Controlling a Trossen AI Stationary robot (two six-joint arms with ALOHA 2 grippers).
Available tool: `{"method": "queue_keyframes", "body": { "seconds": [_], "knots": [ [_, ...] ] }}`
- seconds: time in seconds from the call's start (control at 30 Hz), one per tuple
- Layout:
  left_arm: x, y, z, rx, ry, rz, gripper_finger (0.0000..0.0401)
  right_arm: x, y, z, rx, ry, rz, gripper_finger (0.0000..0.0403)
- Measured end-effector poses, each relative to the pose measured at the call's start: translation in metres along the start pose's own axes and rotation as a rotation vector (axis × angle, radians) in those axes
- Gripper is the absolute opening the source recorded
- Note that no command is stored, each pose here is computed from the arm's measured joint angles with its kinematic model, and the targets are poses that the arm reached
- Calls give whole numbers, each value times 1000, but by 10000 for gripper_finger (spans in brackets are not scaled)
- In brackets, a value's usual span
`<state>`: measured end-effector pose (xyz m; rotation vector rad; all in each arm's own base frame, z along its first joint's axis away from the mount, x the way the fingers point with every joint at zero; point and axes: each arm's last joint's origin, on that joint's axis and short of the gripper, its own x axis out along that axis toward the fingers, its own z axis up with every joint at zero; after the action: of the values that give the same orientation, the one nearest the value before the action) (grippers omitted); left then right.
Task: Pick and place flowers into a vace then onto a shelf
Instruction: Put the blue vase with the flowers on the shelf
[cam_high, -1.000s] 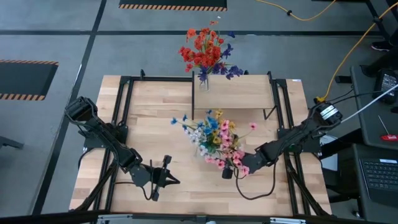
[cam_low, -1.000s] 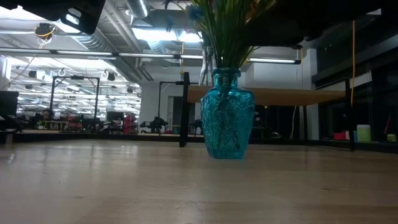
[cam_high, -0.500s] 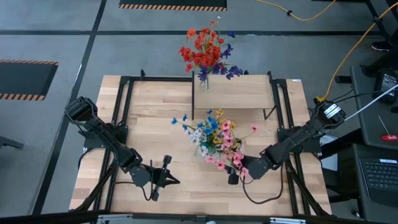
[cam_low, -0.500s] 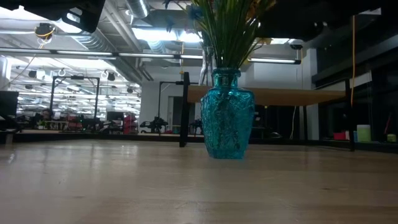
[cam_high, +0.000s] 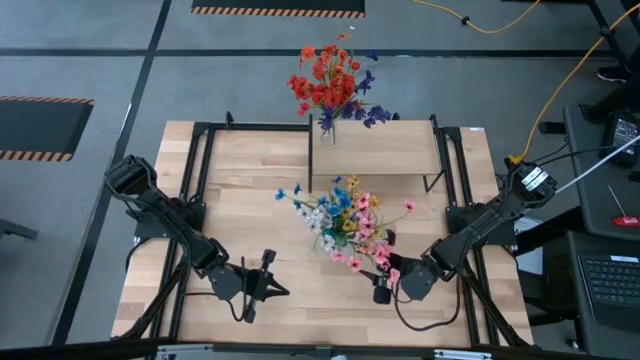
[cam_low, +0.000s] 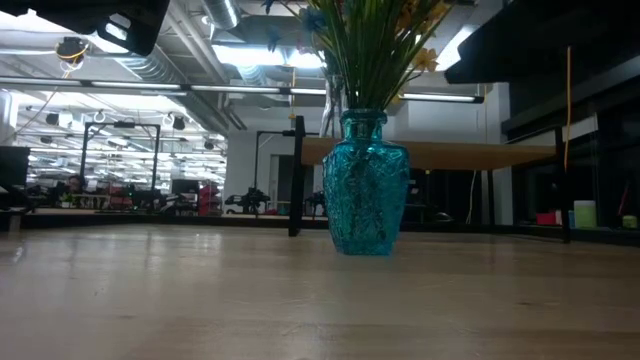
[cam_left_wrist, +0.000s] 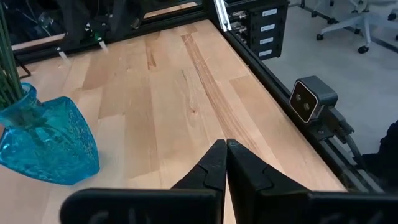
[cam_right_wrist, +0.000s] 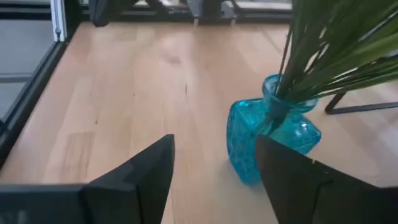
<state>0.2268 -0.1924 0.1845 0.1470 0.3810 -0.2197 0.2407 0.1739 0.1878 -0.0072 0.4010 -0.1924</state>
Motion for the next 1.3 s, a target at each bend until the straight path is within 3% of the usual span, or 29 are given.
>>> {"method": "queue_keyframes", "body": {
  "seconds": [0.17,0.37,0.67,0.87,0.97,1.07,1.3],
  "knots": [
    [0,0,-3,6,27,3,3,-6,1,-9,3,-35,-45,170],
    [-5,5,-14,16,66,9,3,-9,-5,-25,62,-114,-8,98],
    [-50,42,-36,-127,-178,-21,2,-8,-8,-20,-52,-174,-14,45],
    [-60,64,-45,-126,-208,51,3,-3,-12,-18,-53,-173,-37,30],
    [-59,71,-46,-96,-206,61,2,1,-16,-17,-47,-171,-54,36],
    [-58,74,-46,-78,-202,53,3,3,-17,-16,-43,-161,-29,67],
    [-55,81,-46,-67,-193,80,3,4,-18,-16,-21,-158,-20,205]
  ]
}}
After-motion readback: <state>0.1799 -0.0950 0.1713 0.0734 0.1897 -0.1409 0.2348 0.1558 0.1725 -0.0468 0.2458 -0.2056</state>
